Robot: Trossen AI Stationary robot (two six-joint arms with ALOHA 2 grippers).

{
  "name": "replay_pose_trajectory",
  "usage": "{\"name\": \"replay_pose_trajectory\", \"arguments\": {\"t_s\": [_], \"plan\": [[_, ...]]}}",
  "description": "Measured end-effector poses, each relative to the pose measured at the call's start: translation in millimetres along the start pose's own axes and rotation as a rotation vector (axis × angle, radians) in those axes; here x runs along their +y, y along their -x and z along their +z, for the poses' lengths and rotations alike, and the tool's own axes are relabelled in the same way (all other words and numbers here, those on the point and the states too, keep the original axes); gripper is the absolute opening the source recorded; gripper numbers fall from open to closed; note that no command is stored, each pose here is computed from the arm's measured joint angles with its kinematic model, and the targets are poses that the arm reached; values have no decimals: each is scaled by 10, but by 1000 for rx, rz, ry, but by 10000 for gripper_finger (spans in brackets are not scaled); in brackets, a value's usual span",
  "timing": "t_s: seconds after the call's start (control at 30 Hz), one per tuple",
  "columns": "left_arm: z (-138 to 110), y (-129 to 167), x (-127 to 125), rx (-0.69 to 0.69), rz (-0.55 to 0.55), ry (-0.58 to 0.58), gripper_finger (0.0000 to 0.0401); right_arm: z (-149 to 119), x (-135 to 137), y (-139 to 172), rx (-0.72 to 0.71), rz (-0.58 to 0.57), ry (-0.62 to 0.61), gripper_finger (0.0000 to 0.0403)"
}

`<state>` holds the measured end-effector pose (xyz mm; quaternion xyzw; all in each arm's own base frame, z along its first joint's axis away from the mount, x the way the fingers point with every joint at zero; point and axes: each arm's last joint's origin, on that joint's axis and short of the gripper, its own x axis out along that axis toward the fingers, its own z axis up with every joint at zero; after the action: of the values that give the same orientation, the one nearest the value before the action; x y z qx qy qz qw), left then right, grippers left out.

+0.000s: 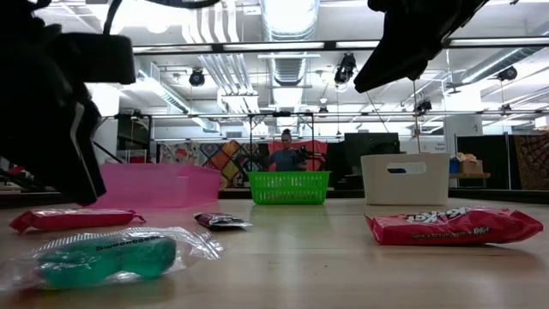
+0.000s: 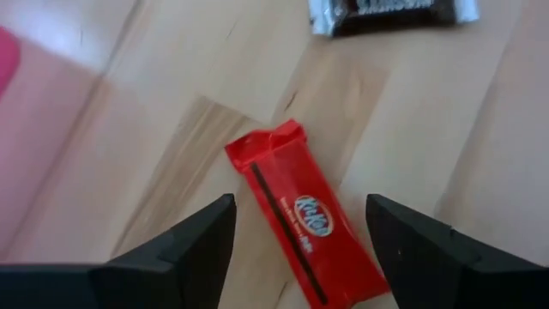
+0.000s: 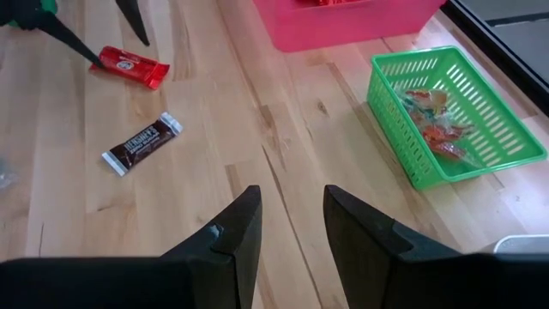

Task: Sort candy
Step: Put the red chocolate bar into the pink bin

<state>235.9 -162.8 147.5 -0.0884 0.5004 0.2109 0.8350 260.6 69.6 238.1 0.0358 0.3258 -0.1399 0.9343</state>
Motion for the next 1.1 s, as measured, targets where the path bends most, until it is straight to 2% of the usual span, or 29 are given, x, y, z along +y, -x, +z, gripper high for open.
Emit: {"name": "replay_pose_trajectory", "arguments": {"t_s": [0.23,0.37,0.5,0.77,0.87,1.1], "plan": [[-70,-102,-10,47,28,28,242,-3,-1,-1,1,0,-1,121],[-94,-151,-30,66,28,35,226,-11,-2,-4,2,-1,-1,121],[-109,-192,-53,70,30,35,188,-17,-3,-7,4,-2,-8,121],[-114,-195,-56,74,28,23,85,-37,-7,-14,9,-4,-5,121],[-105,-179,-51,69,25,22,71,-43,-8,-17,10,-4,-4,121],[-52,-52,-10,71,-24,7,70,-43,-9,-16,10,-4,-4,121]]}}
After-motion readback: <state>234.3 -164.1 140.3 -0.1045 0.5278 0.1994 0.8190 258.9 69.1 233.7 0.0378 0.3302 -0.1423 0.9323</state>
